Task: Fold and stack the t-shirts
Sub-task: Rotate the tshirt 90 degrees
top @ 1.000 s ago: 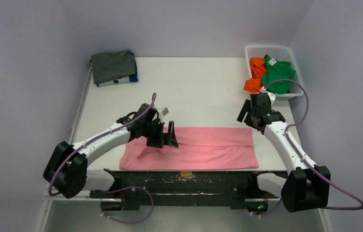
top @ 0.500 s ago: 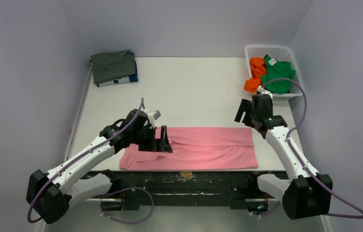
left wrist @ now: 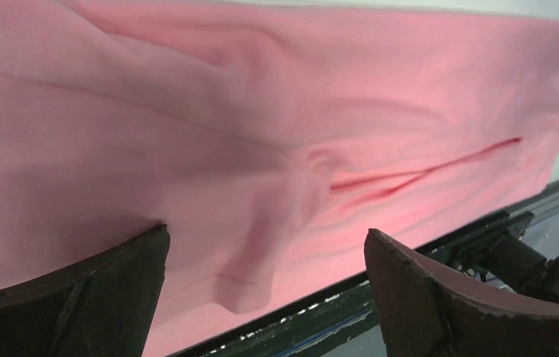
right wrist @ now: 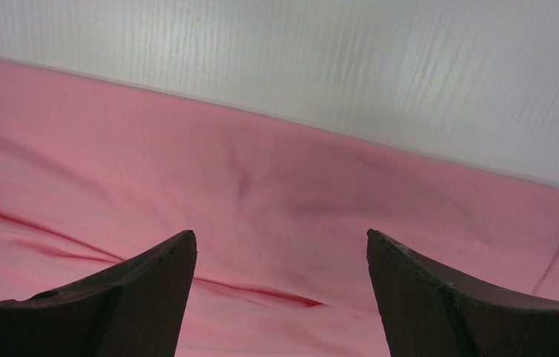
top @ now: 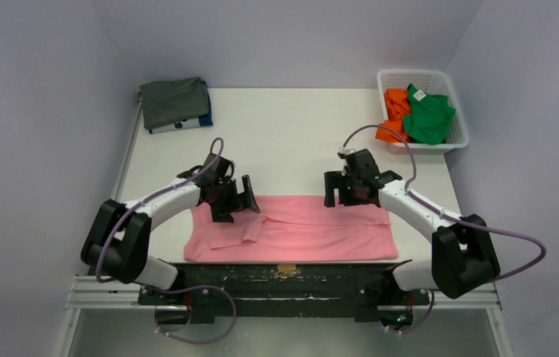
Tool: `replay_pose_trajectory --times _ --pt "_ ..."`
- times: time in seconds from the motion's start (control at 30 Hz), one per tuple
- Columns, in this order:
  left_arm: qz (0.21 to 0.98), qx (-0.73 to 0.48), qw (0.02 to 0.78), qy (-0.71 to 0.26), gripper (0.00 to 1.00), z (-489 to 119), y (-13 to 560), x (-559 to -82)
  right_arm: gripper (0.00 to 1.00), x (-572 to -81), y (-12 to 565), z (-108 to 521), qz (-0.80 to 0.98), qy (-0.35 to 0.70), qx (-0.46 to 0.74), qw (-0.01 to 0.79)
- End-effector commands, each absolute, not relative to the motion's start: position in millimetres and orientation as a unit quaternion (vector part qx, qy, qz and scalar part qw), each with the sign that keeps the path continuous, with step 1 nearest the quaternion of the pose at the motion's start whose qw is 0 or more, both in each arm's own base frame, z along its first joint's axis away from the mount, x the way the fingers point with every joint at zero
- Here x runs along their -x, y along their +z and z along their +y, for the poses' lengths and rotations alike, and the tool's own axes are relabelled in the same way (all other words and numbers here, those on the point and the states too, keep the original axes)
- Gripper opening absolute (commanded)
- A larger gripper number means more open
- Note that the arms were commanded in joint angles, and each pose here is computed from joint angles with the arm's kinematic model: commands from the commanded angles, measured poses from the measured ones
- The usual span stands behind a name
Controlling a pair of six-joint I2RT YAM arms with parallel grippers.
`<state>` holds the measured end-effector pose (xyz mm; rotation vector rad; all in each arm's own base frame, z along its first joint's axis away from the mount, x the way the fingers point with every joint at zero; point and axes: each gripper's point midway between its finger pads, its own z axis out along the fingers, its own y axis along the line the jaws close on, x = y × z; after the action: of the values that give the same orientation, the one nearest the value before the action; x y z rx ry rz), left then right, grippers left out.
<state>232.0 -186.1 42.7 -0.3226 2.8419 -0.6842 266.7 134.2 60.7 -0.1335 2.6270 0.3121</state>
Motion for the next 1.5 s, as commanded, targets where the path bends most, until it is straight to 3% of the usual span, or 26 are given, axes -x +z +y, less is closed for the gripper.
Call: replay_pose_trajectory --times 0.0,0.23,0.43,0.5,0.63,0.73,1.0,1.3,1.47 --pt "0.953 0.137 0.132 -0.237 1.00 -193.6 39.8 -289.8 0.82 -286.2 75.5 145.5 0.950 0.132 0.072 0.272" --pt "0.952 0.116 0.133 -0.250 1.00 -233.0 36.6 -391.0 0.83 -311.9 77.3 146.9 0.950 0.109 0.082 0.281" --pt "0.927 0.079 0.203 -0.305 1.00 -282.9 68.3 -510.5 0.83 -332.3 70.7 140.7 0.957 0.077 0.051 0.275" --pt "0.903 0.072 0.229 -0.357 1.00 -308.1 74.6 -550.8 0.83 -335.5 68.5 137.1 0.961 0.070 0.045 0.264" --pt "0.776 0.094 0.242 -0.575 1.00 -365.5 113.1 -602.8 0.83 -331.8 56.7 123.9 0.970 0.057 0.018 0.236" --pt "0.748 0.114 0.264 -0.598 1.00 -369.4 120.7 -622.2 0.83 -321.5 52.0 120.3 0.973 0.065 0.008 0.221" --pt "0.771 0.051 0.339 -0.537 1.00 -352.6 172.2 -614.0 0.83 -266.0 18.4 112.9 0.989 0.065 0.007 0.134" --pt "0.751 -0.011 0.434 -0.497 1.00 -311.6 303.6 -580.1 0.90 -217.4 18.0 199.6 0.974 0.212 0.025 0.078" --pt "0.785 -0.008 0.439 -0.436 1.00 -278.1 304.8 -542.6 0.92 -190.4 29.3 264.3 0.961 0.248 0.114 0.047"
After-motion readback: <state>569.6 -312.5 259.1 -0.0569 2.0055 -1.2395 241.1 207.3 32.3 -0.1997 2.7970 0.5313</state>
